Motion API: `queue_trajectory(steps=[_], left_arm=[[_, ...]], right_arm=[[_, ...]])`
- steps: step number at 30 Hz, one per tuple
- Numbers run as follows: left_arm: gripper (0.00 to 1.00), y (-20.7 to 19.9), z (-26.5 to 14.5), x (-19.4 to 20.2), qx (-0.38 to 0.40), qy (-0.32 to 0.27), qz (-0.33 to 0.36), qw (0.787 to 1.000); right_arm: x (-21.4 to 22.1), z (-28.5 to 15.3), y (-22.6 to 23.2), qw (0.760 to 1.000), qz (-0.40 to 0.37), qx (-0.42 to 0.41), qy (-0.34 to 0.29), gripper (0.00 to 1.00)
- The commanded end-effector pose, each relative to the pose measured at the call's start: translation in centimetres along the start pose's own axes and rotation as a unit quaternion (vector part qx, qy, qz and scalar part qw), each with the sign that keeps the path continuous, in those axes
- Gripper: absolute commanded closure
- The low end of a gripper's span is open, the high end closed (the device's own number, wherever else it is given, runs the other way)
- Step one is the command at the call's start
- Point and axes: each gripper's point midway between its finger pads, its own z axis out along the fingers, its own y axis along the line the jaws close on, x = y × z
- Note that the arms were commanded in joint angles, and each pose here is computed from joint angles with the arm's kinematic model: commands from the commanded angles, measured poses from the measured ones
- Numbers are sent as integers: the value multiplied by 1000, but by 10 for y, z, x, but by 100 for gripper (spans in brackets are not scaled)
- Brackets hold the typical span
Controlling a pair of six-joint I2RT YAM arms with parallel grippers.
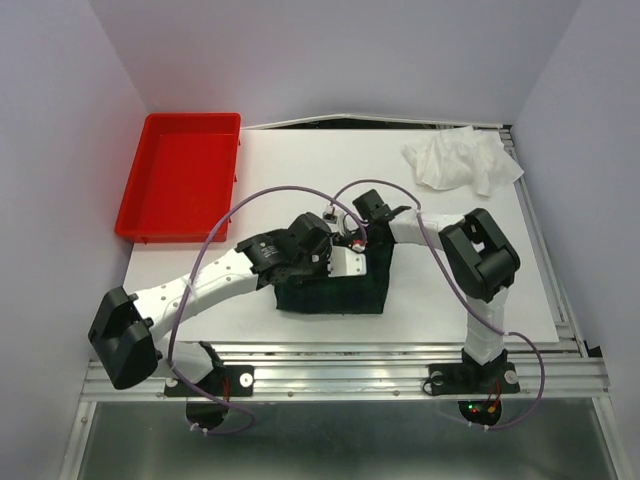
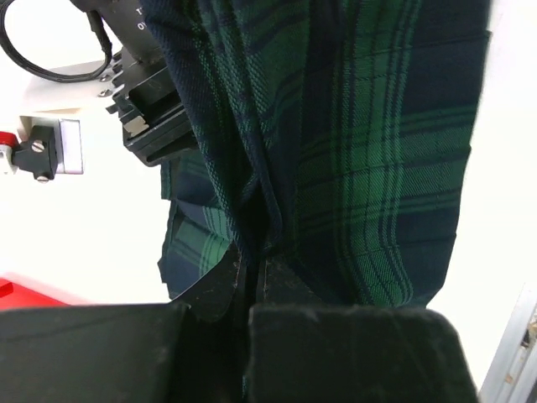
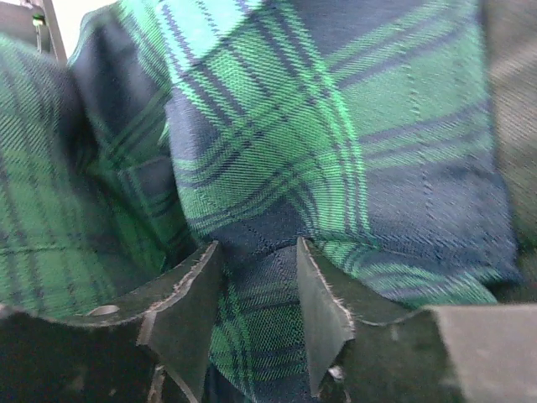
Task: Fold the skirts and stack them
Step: Fold the skirt
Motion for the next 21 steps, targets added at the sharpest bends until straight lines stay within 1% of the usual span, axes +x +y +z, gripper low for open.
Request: queue_trajectory(steps=[1,2,5,6,9,10,12,14,16,17,18,19,21], left_arm=[[100,10,4,-11,-18,-31,18,999],[100,8,3,-12,-15,-36,18,999],[100,1,2,-14,0,-45,18,999],[100,-2,2,-13,6,-45,20,999],[100,-11,0,-10,19,-49,24,998],[100,-13,-1,-9,22,-48,26,998],[100,-18,-4,-8,29,-51,28,998],[100,-21,-7,-10,34,-59,28,997],[100,-22,-10,-11,35,-62,30,997],[100,-23,-11,-11,36,-60,30,997],[100,-23,-11,-11,36,-60,30,997],[100,-22,-11,-11,35,-59,30,997],[100,-21,-12,-13,34,-62,30,997]], right_arm=[[-10,-9,16,1000,-26,8,-2,50],[-28,-15,20,999,-44,14,-13,49],[-56,-26,21,996,-75,46,-31,43],[-77,-33,21,992,-96,63,-47,40],[-101,-45,20,989,-107,83,-65,37],[-116,-48,23,986,-122,84,-74,36],[-123,-59,14,986,-114,100,-74,31],[-130,-67,4,984,-115,114,-75,29],[-129,-79,-16,983,-107,134,-71,24],[-127,-87,-28,981,-101,152,-66,18],[-123,-87,-34,979,-114,159,-53,16],[-112,-88,-43,981,-98,161,-35,16],[-101,-87,-54,981,-94,166,-16,15]])
